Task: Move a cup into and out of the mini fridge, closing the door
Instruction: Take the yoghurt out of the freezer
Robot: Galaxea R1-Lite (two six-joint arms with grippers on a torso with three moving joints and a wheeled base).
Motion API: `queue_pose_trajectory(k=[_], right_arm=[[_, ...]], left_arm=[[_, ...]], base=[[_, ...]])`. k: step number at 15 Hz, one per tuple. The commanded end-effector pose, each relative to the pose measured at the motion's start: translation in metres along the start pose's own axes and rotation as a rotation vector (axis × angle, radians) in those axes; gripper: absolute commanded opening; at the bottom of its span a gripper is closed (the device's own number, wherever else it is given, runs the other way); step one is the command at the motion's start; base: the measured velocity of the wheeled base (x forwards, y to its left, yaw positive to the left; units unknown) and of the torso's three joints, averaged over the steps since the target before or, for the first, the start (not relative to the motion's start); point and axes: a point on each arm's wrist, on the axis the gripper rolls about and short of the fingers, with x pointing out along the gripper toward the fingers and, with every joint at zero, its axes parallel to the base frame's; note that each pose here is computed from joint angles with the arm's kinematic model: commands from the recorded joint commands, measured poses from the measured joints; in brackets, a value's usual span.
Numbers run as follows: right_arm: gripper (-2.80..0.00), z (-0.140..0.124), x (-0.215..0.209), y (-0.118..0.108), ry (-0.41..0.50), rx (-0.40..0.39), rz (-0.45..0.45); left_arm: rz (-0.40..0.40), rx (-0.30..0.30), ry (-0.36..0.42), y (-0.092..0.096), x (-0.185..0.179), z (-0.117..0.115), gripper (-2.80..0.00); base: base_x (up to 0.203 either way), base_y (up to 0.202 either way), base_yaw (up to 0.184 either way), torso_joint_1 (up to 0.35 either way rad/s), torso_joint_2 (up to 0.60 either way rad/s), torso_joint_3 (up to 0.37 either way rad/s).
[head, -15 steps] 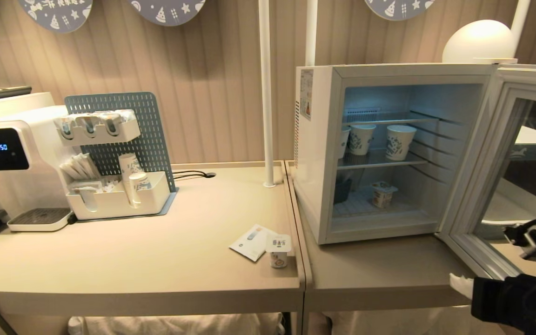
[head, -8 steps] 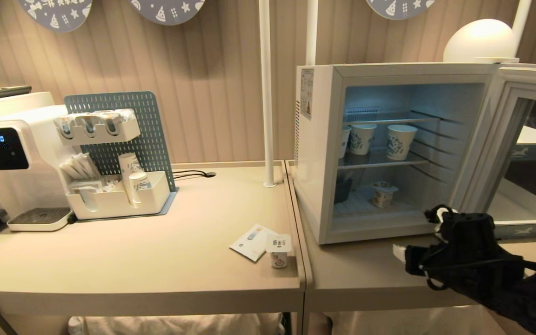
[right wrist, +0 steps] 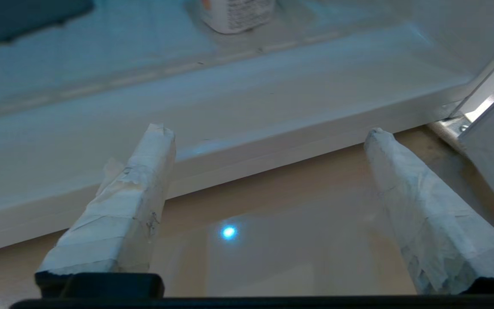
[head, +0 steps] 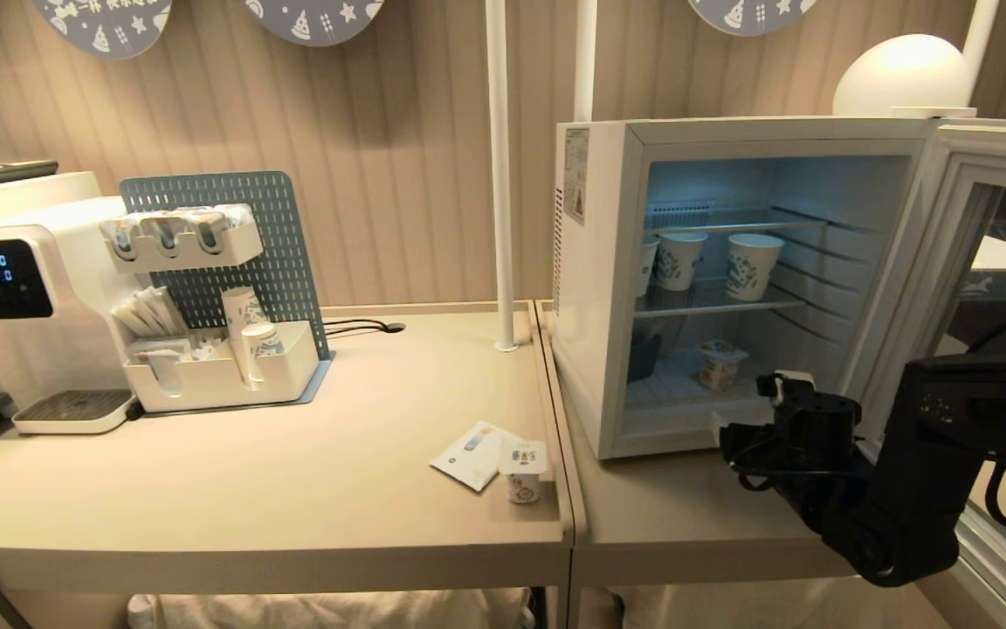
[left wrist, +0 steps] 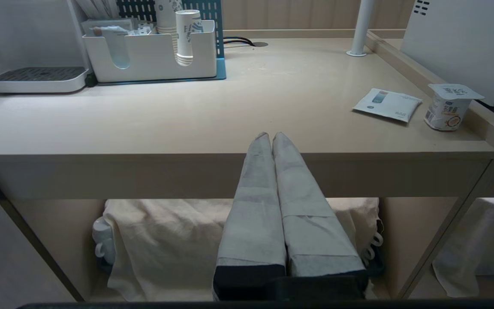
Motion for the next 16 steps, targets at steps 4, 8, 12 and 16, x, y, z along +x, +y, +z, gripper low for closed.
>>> queue_pose_trajectory(k=[4,8,12,16], right_arm=[[0.00,-0.004,0.016,-0.006,0.002,-0.009,-0.027],[0.00,0.008,0.034,-0.002,-0.010,-0.025,-0.035],[0.00,0.022,0.049,0.001,-0.004,-0.025,-0.039],[0.00,0.020,0.061,0.004,0.017,-0.031,-0.041]], left_arm=[[0.001,-0.001,0.003,0.000,0.000,0.000,-2.80],[0.000,-0.001,0.003,0.000,0.000,0.000,-2.80],[0.001,-0.001,0.003,0.000,0.000,0.000,-2.80],[0.001,-0.001,0.003,0.000,0.000,0.000,-2.80]], base=[[0.000,0.000,0.000,0.000,0.00,0.000],[0.000,0.000,0.000,0.000,0.00,0.000],[0.000,0.000,0.000,0.000,0.00,0.000],[0.000,0.000,0.000,0.000,0.00,0.000]])
